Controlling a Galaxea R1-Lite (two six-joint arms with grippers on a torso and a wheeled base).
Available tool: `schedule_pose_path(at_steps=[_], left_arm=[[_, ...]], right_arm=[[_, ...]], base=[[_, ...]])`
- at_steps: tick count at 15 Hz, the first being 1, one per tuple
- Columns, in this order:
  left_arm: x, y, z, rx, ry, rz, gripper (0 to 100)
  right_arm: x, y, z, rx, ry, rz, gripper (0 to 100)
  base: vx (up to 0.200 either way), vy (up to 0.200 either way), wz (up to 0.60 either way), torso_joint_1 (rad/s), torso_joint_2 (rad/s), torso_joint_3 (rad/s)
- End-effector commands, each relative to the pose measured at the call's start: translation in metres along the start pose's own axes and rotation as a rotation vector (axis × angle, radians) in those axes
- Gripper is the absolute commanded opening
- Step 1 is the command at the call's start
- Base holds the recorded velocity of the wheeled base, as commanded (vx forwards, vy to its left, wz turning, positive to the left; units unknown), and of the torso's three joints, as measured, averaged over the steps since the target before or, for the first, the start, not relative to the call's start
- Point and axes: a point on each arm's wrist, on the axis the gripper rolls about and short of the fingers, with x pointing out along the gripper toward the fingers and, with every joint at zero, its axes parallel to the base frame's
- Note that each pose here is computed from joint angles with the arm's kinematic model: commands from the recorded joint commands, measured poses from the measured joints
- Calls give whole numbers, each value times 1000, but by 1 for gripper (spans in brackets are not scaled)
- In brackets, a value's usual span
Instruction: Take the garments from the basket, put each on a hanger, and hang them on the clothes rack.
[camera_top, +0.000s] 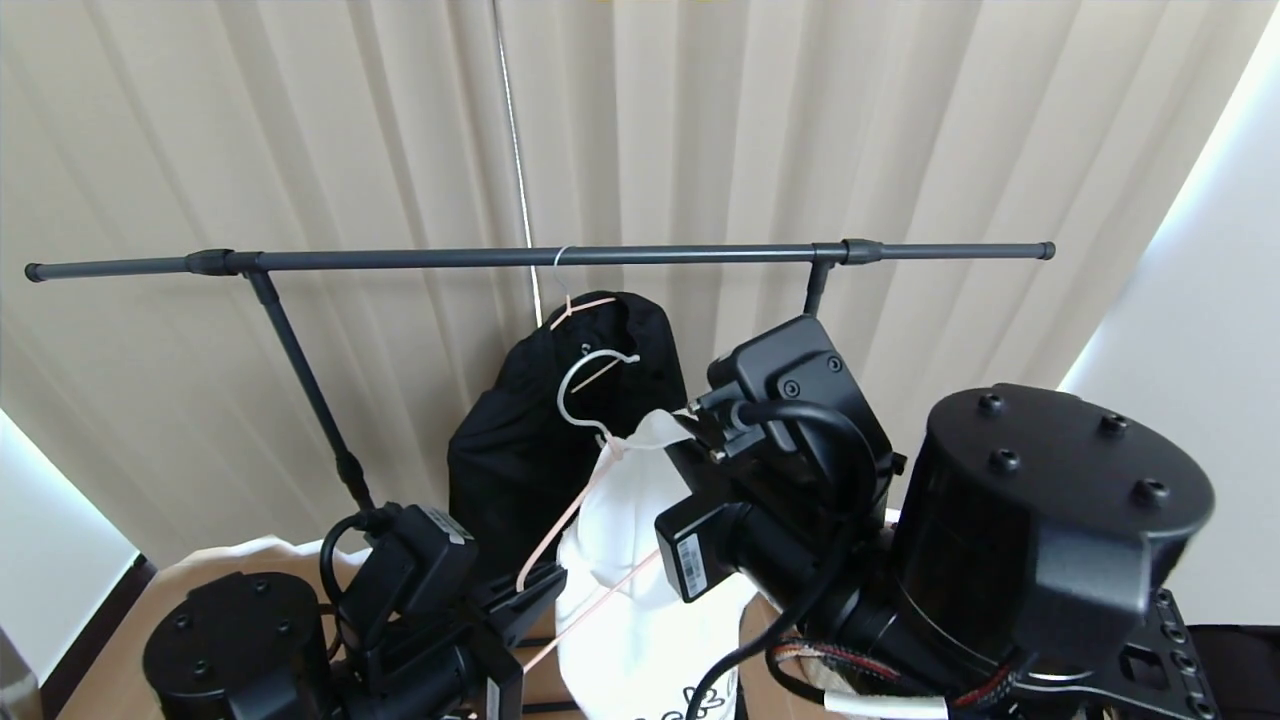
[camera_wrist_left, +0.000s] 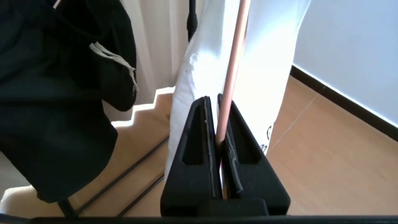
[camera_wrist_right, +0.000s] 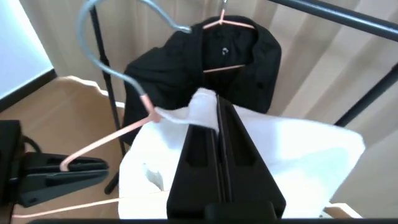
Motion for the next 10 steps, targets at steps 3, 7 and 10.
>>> schedule_pose_path(at_steps=[3, 7, 10], left_arm=[[0, 1, 2, -4, -24, 4, 0], [-1, 1, 3, -7, -33, 6, 0], [-3, 0, 2, -6, -33, 0, 0]], right_arm=[[-9, 9, -1, -7, 0, 38, 0], [-5, 6, 2, 11, -26, 20, 0], [6, -12, 4, 21, -33, -46, 100]], base=[[0, 0, 0, 0, 0, 0], [0, 0, 0, 0, 0, 0], [0, 0, 0, 0, 0, 0]])
